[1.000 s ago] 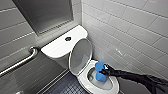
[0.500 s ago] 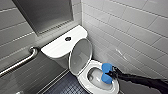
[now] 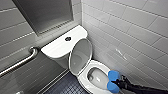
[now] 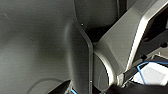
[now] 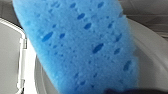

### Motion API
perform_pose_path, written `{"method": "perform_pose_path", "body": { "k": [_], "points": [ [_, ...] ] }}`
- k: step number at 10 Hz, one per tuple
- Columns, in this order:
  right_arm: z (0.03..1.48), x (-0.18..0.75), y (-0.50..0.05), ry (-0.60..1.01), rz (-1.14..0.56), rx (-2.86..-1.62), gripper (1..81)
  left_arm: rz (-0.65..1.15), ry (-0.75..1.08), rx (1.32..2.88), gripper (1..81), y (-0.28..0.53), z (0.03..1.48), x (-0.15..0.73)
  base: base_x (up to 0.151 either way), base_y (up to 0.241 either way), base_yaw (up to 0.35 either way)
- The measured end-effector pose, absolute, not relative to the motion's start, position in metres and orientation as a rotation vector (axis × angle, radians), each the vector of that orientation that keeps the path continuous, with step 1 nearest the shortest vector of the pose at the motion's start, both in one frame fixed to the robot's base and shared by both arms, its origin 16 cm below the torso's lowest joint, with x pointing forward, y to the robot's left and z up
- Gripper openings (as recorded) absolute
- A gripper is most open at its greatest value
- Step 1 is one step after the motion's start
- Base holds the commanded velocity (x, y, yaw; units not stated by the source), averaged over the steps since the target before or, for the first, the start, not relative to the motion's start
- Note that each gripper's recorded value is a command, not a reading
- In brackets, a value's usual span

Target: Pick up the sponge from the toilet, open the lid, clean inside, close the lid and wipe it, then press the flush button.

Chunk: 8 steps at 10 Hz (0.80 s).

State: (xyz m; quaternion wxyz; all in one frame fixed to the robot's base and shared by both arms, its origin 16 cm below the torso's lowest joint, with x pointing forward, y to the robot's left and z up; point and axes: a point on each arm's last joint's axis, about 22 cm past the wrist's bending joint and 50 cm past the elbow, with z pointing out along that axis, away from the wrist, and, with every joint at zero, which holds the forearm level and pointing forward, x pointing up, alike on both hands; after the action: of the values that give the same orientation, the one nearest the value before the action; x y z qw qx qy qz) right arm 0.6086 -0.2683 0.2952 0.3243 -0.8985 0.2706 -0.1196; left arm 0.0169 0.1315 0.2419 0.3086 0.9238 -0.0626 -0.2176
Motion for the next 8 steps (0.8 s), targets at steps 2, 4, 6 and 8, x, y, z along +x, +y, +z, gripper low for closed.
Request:
{"method": "perform_pose_path", "body": {
  "k": [2, 4, 6, 8],
  "points": [
    [0.302, 0.574, -0.292, 0.790, -0.311, -2.333, 1.0, -0.572, -0.165, 2.439, 81.1, 0.128, 0.242, 0.018, 0.000, 0.000, 0.000],
    [0.301, 0.529, -0.314, 0.872, -0.315, -2.325, 1.0, -0.574, -0.165, 2.438, 81.1, 0.129, 0.242, 0.017, 0.000, 0.000, 0.000],
    [0.288, 0.454, -0.341, 0.950, -0.215, -2.382, 1.0, -0.574, -0.166, 2.438, 81.1, 0.128, 0.242, 0.017, 0.000, 0.000, 0.000],
    [0.285, 0.383, -0.357, 1.010, -0.114, -2.422, 1.0, -0.574, -0.166, 2.437, 81.1, 0.128, 0.242, 0.017, 0.000, 0.000, 0.000]
  ]
}}
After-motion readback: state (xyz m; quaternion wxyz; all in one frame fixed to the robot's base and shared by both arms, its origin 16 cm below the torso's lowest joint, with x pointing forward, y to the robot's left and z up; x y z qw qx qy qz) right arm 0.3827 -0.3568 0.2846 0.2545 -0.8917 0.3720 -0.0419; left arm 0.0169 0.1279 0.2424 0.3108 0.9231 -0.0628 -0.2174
